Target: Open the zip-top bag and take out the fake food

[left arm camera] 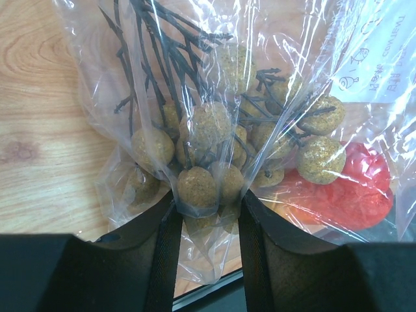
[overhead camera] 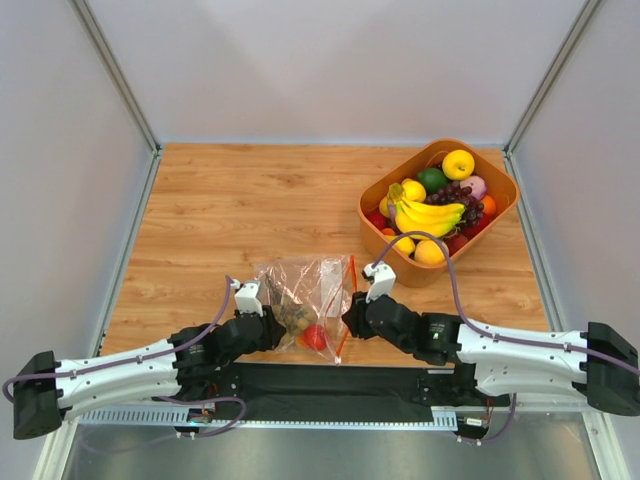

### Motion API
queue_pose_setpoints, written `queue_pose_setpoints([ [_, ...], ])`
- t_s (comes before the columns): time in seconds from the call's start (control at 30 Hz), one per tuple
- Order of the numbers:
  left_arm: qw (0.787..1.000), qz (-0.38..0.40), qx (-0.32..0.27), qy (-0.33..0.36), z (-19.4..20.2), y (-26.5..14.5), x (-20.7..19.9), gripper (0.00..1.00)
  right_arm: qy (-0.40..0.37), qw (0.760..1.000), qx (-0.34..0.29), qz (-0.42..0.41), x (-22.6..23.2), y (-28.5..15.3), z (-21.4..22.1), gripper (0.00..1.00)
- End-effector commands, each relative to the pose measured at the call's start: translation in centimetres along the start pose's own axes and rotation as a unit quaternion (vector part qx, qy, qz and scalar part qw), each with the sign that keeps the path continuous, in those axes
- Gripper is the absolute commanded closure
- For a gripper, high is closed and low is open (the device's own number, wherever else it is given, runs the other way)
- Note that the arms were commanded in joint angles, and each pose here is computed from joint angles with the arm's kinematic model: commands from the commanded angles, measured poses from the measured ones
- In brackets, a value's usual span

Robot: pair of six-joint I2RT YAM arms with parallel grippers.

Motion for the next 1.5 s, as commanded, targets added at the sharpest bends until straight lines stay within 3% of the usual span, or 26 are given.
queue_pose_setpoints([
  [0.0,0.999,-0.016,0.029,0.020,1.0,0.0,1.0,0.56,0.009,0.998,-0.044,-0.034,1.7,-0.2,-2.5,0.66],
  [0.33,0.999,-0.006,0.031,0.024,1.0,0.3,0.6,0.57,-0.017,0.998,0.000,-0.060,3.1,2.7,-0.7,0.65],
  [0.57,0.999,-0.007,0.036,0.026,1.1,0.6,0.4,0.57,-0.023,0.993,-0.001,-0.117,4.4,3.7,-0.2,0.64],
  [0.83,0.999,-0.007,0.037,0.030,0.9,0.7,-0.1,0.57,-0.011,0.982,-0.006,-0.188,5.1,2.5,-0.2,0.49],
  [0.97,0.999,-0.003,0.035,0.027,0.7,0.8,-0.5,0.57,-0.016,0.980,0.024,-0.194,5.2,3.1,0.9,0.33],
  [1.17,0.999,0.000,0.037,0.027,0.7,0.8,-0.7,0.57,-0.024,0.982,0.052,-0.180,5.2,4.2,2.6,0.25],
  [1.47,0.999,0.008,0.038,0.023,0.5,0.7,-1.2,0.58,-0.050,0.982,0.085,-0.159,6.1,6.0,4.5,0.21],
])
Point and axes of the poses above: each gripper's point midway between its finger pads, its own y axis out along the fingers, its own x axis along the line the jaws close on, z = x × y, the point moved 9 cm from there along -y, back along the fingers, and after that the axes turned 8 degrees about -y, right-handed, at the moved point
